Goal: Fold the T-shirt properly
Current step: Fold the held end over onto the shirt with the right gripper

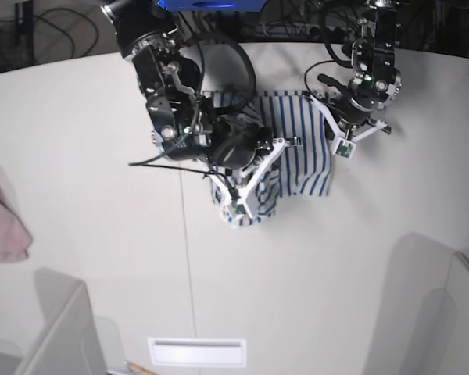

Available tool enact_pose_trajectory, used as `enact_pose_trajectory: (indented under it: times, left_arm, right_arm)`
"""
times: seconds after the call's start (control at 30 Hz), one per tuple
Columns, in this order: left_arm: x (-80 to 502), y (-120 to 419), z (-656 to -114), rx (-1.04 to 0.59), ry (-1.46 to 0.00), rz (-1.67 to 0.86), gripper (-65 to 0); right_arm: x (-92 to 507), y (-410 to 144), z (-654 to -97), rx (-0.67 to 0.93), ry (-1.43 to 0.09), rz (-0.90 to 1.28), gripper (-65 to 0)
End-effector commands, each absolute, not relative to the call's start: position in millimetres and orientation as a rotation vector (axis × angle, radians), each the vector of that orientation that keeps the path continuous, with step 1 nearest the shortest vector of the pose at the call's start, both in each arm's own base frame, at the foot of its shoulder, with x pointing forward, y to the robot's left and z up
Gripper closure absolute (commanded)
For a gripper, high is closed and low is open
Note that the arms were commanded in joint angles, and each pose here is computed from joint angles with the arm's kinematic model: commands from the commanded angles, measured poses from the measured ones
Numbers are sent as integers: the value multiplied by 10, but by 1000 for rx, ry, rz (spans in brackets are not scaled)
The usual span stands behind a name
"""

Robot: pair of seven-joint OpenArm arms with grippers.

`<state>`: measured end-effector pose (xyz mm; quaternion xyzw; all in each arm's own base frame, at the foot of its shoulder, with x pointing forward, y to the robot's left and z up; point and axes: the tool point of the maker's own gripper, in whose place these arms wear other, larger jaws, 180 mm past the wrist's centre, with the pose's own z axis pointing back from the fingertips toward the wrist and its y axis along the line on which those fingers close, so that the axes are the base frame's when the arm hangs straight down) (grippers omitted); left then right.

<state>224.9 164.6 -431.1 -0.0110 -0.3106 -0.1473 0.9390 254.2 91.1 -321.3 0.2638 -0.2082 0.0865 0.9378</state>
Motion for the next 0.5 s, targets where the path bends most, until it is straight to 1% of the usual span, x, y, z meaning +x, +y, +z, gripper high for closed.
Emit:
enact_pose_trajectory:
  times: [0.0, 0.27, 0.37, 0.47]
  left_arm:
    - [2265, 1692, -4226, -6, -655, -305, 0]
    - [2238, 1933, -4168, 40, -662, -255, 0]
    - [2201, 2118, -4152, 74, -658, -216, 0]
    - [2198, 2357, -4064, 119, -675, -162, 0]
  right_arm:
    - [2662, 993, -3083, 564, -486, 182, 0]
    - [2712, 1122, -3457, 518, -468, 194, 0]
    - [2660, 1243, -3472, 523, -480, 231, 0]
    - [2676, 1217, -3494, 514, -473, 191, -9]
